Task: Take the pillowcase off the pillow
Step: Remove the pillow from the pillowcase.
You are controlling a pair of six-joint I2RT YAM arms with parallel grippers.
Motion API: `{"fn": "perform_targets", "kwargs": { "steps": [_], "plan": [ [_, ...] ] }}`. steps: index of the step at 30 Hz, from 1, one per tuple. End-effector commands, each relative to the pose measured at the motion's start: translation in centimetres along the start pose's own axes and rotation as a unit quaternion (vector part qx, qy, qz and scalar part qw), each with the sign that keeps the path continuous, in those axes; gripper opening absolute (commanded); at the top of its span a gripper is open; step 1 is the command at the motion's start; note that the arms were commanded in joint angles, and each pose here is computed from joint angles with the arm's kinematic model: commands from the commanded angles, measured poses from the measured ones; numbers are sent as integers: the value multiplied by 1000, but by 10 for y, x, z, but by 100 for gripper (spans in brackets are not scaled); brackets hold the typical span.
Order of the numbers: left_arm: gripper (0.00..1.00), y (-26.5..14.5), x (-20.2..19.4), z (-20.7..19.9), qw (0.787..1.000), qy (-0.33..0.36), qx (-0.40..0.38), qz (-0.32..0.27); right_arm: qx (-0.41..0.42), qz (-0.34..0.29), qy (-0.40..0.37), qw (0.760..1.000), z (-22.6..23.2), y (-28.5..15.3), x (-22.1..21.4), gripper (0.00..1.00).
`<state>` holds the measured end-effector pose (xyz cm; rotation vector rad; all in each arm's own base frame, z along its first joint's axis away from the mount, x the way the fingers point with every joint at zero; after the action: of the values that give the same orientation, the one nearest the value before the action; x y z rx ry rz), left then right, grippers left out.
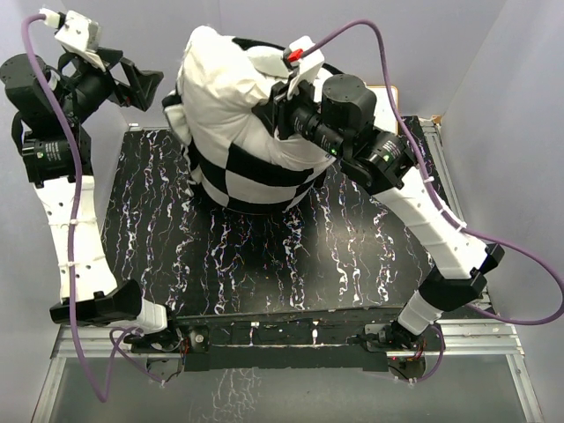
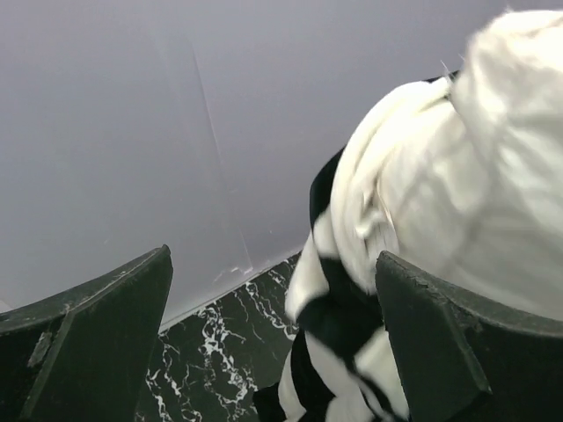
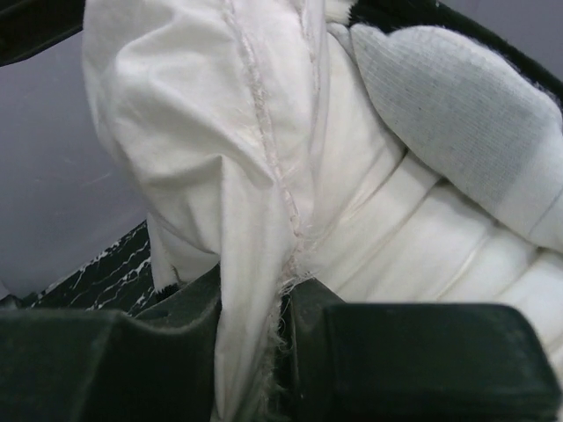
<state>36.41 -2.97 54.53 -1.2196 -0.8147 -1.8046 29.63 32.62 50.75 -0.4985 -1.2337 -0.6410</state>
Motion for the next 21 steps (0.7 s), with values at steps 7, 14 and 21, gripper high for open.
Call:
{"fn": "perform_targets", "kwargs": {
  "steps": [7, 14, 21],
  "plan": [
    [97, -24, 60, -27, 994, -9, -59, -88, 41, -238, 81, 967, -19, -55, 145, 8],
    [97, -3, -31, -33, 994, -67, -91, 14, 145, -214, 163, 952, -31, -69, 149, 8],
    [97, -12, -159, -74, 962, -96, -197, 161, 169, -205, 188, 945, -44, -87, 147, 8]
  ]
}}
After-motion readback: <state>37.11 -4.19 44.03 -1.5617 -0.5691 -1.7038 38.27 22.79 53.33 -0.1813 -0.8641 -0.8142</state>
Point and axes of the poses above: each gripper's point midway between its finger pads, its own y axis out along the fingers, its own z axis along the line the jaws close on, x = y × z, the point moved 2 cm from there along -y, back along the fingers, and after that the axes turned 11 degrees about y, right-handed, at the moved point
